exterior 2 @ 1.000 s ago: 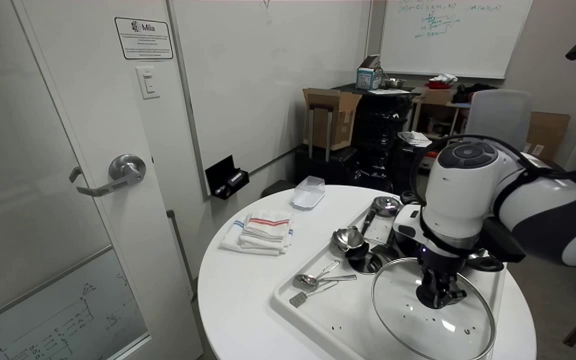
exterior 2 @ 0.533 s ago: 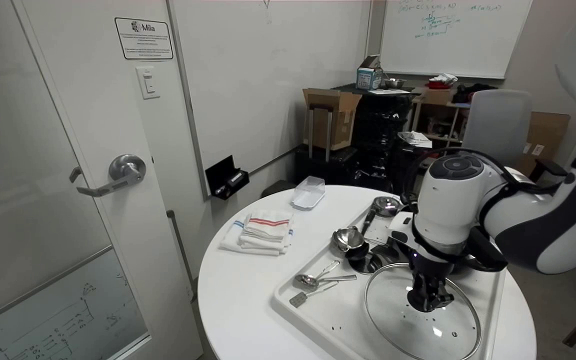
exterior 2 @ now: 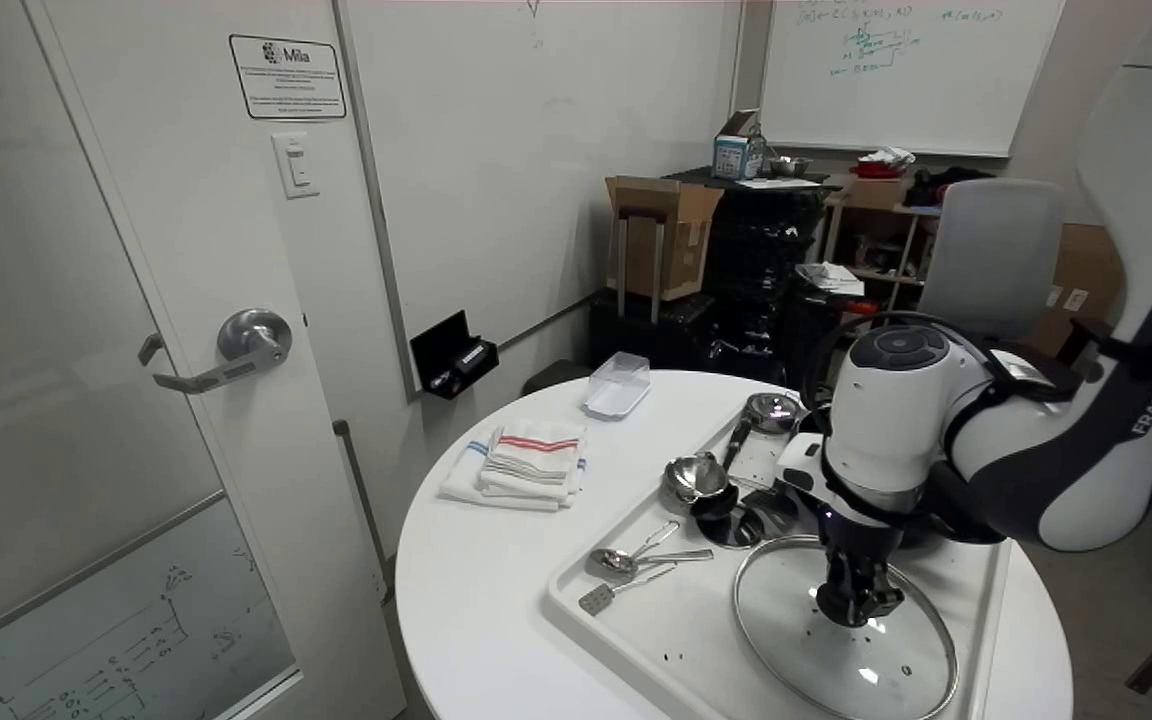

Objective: Take the lid off of the pot

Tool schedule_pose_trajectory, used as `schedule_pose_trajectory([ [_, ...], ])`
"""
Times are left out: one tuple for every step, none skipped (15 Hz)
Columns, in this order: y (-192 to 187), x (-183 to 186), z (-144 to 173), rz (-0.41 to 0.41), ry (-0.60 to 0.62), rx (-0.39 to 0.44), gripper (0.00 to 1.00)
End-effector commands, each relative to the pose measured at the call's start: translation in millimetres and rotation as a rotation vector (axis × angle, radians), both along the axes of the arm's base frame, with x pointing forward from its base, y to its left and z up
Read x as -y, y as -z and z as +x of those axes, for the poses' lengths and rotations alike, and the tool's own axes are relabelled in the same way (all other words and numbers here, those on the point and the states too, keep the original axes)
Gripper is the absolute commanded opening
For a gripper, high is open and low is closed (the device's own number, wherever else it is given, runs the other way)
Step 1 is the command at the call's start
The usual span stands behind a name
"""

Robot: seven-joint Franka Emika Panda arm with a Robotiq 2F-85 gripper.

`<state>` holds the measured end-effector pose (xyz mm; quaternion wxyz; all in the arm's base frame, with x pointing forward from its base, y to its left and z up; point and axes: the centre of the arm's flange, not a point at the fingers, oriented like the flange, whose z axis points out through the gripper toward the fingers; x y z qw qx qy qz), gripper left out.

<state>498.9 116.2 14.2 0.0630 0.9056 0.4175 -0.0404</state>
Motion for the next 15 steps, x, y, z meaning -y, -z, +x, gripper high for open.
schedule_pose_trajectory([
  [1, 4, 6, 0.028, -0.004, -0.001, 0.25],
  [1, 5, 7, 0.029, -0.003, -0.004, 0.25],
  [1, 6, 7, 0.030, -0.002, -0.006, 0.25],
  [1, 6, 7, 0.030, 0.001, -0.008, 0.25],
  [1, 7, 7, 0.030, 0.002, -0.009, 0.75],
  [0, 8, 7, 0.031, 0.003, -0.010, 0.77],
  [-1, 9, 7, 0.032, 0.005, -0.010, 0.82],
  [-2, 10, 7, 0.034, 0.006, -0.011, 0.91],
  [-4, 10, 7, 0.035, 0.008, -0.012, 0.97],
  [-5, 11, 7, 0.036, 0.010, -0.012, 1.00],
  [-8, 12, 6, 0.038, 0.011, -0.013, 1.00],
  [-10, 12, 6, 0.040, 0.013, -0.014, 1.00],
  [-13, 13, 5, 0.042, 0.013, -0.016, 1.00],
  [-16, 14, 4, 0.046, 0.012, -0.016, 1.00],
  [-19, 15, 2, 0.050, 0.012, -0.018, 1.00],
])
